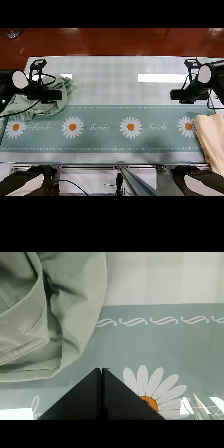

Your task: Fold the shirts.

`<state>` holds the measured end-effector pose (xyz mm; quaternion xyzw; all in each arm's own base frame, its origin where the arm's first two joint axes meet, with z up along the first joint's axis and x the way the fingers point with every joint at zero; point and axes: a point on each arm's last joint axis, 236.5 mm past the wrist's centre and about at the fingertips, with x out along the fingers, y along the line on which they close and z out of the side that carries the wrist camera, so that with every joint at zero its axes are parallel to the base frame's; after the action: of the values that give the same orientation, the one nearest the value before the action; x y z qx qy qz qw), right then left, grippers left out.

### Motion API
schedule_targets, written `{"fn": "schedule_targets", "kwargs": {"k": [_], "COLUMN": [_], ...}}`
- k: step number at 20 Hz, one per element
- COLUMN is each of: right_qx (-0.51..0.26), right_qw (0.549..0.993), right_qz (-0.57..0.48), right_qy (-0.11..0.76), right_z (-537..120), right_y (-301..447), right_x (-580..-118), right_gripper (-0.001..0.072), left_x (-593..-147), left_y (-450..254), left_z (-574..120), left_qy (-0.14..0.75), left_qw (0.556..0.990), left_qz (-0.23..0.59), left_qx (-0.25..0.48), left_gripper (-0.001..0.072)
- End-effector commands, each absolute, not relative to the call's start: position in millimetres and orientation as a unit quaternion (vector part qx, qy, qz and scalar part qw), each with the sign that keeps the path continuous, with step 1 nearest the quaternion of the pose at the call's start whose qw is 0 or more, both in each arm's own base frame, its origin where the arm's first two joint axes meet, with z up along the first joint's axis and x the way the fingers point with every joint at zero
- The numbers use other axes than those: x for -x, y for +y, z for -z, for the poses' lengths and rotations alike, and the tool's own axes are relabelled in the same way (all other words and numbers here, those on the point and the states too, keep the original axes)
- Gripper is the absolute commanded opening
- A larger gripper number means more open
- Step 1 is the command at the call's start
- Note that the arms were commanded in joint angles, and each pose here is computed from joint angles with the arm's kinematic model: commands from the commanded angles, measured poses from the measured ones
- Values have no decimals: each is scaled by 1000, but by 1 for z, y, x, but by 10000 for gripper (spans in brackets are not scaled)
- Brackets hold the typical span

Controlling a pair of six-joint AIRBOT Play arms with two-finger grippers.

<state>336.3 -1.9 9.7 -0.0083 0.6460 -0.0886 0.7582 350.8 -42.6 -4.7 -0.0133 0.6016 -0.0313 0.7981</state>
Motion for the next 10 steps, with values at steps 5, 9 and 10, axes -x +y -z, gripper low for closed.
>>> {"fn": "schedule_targets", "kwargs": {"k": [5,9,10], "right_qx": [18,41,40], "right_qw": [821,854,853], "right_qz": [94,102,102], "right_qy": [563,508,510], "right_z": [-22,-29,-27], "right_y": [-9,-18,-18], "right_x": [-384,-417,-417], "right_gripper": [281,626,625], "left_x": [-392,-459,-470], "left_y": [-40,-4,4], "left_z": [-7,-36,-41], "left_qy": [528,399,378], "left_qw": [849,912,922], "left_qz": [29,-1,-11], "left_qx": [9,-93,-86], "left_gripper": [90,707,706]}}
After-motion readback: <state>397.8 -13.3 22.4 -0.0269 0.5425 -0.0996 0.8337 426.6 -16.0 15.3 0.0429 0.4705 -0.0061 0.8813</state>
